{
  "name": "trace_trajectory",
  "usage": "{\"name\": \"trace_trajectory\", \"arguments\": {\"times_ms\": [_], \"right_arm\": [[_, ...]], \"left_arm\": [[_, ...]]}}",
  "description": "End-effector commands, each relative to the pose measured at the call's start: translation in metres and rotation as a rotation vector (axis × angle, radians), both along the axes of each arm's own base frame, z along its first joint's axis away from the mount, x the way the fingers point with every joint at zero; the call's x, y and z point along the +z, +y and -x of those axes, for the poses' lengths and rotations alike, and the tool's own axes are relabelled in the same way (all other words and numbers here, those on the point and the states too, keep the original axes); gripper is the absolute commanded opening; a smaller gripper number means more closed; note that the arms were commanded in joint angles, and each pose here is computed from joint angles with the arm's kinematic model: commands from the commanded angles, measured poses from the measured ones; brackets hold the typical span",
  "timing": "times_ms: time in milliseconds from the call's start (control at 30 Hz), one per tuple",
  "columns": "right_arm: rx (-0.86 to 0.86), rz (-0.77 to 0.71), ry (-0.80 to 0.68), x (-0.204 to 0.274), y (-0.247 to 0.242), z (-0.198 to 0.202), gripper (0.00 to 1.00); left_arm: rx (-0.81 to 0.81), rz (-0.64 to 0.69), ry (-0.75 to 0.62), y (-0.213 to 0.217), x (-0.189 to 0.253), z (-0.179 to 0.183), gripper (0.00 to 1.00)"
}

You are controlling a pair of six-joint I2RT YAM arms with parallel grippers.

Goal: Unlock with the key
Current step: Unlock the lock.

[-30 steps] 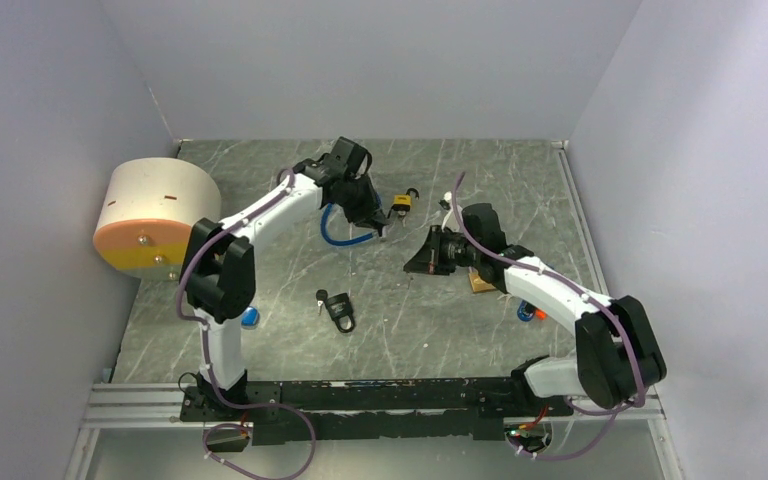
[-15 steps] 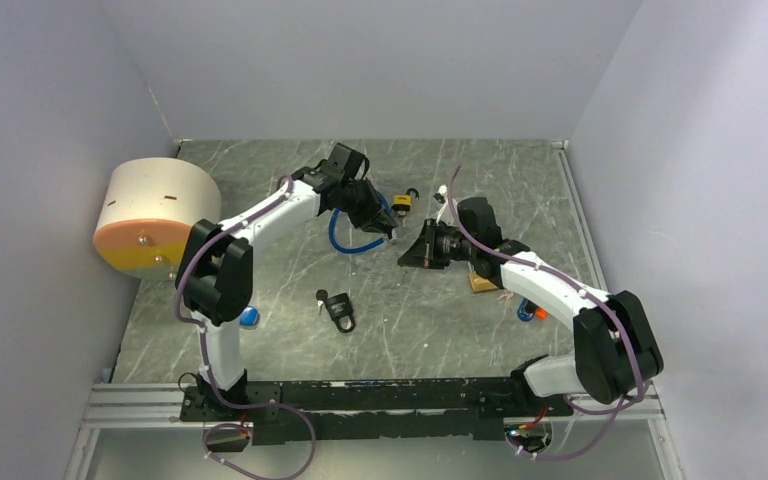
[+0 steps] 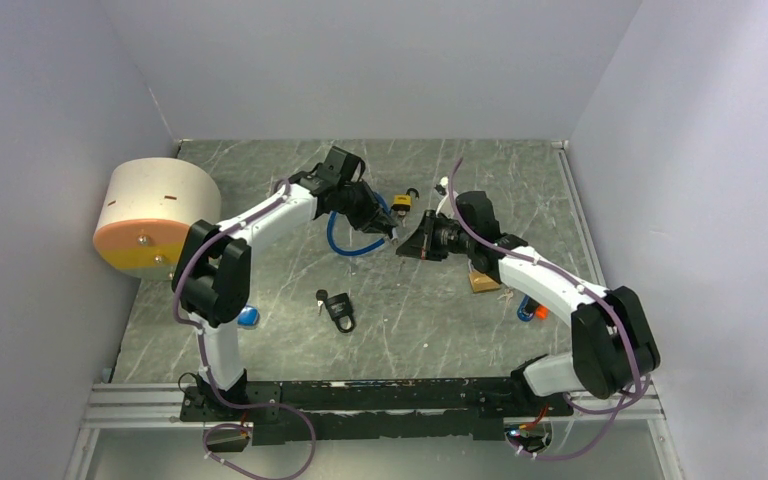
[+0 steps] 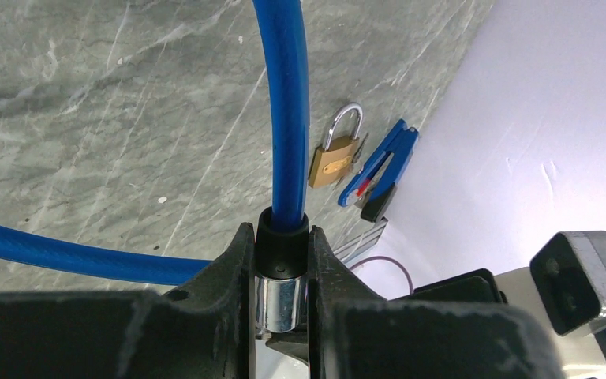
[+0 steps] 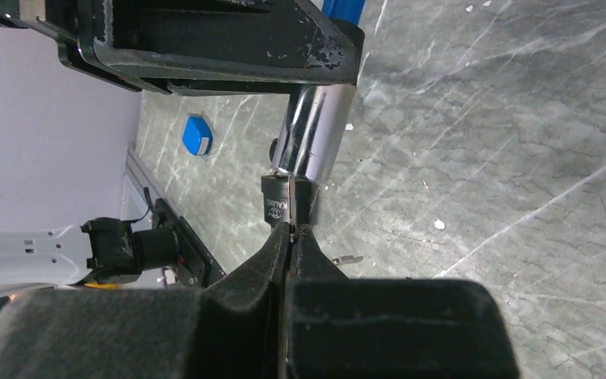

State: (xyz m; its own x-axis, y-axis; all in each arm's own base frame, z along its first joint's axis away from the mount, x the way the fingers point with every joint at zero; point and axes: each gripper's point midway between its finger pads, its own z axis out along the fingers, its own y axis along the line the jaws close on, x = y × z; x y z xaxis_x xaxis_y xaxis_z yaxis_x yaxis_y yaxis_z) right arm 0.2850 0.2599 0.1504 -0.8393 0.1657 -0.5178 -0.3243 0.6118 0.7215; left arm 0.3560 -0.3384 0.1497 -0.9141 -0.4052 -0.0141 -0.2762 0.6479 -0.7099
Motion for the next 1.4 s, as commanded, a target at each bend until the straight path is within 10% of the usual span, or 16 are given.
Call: {"name": "trace_trajectory", "arguments": {"times_ms": [0,1367], "right_arm": [[-0.034,-0.022,-0.066,0.020,0.005,-0.020,0.00],[-0.114,-0.004,-0.052,0.023,-0.003,-0.026,0.00]], "left_arm": [[-0.008,0.103,-0.037,-0.006,0.040,0.006,0.02],[0.023,0.109,-0.030,0.003,0.040,0.005,0.03]]}}
